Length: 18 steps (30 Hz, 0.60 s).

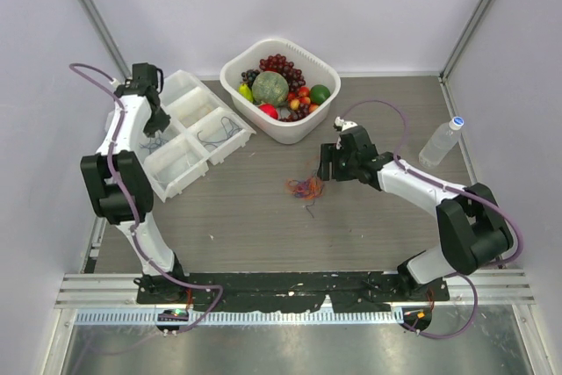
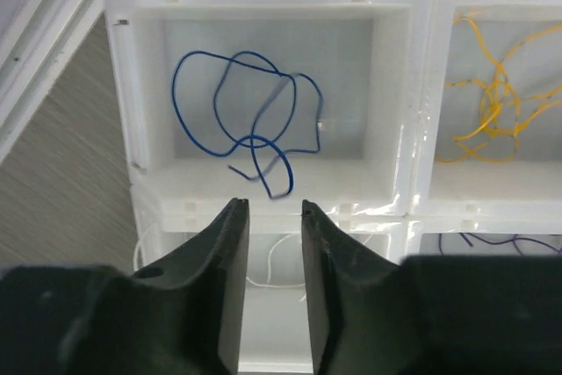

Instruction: Untangle the cables

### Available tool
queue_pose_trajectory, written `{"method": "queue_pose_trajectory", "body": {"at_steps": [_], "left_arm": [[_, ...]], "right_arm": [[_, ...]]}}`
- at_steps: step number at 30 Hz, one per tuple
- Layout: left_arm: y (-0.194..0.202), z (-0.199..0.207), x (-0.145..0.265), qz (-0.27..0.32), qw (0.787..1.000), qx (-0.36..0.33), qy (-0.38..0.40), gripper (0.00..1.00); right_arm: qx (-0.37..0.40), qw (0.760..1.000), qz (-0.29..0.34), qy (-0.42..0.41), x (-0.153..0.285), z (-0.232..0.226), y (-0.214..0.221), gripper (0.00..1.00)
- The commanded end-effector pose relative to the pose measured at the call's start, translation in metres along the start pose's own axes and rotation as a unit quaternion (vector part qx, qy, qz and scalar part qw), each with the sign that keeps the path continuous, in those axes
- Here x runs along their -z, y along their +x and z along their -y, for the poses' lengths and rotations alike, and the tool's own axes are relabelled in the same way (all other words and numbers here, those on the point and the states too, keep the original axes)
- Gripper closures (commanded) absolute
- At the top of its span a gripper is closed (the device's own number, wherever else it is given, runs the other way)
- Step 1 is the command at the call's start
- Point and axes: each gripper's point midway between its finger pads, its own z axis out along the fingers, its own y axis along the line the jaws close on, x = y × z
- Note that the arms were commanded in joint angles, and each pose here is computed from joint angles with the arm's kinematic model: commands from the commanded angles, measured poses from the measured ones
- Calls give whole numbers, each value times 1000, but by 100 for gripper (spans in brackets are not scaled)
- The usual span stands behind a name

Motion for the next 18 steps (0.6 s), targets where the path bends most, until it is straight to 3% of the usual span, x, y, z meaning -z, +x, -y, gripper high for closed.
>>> {"method": "queue_pose_trajectory", "body": {"at_steps": [1, 6, 8, 11, 14, 18], "left_arm": [[-4, 13, 19, -16, 999, -12, 47, 56], [-1, 13, 47, 38, 994, -7, 103, 29], [6, 22, 62, 46, 989, -9, 141, 26], [28, 51, 90, 27, 976, -53, 210, 28], [71, 98, 123, 4, 941, -120, 315, 31], [132, 150, 172, -28, 869, -198, 452, 34]], "right_arm": [[2, 1000, 28, -11, 1, -7, -23, 30], [7, 1000, 21, -22, -5, -12, -26, 30], [10, 1000, 13, -22, -6, -13, -26, 30], [-9, 999, 8, -36, -9, -18, -25, 30], [-22, 998, 5, -58, -14, -26, -21, 30], [-19, 998, -3, -57, -18, -27, -21, 30]]}}
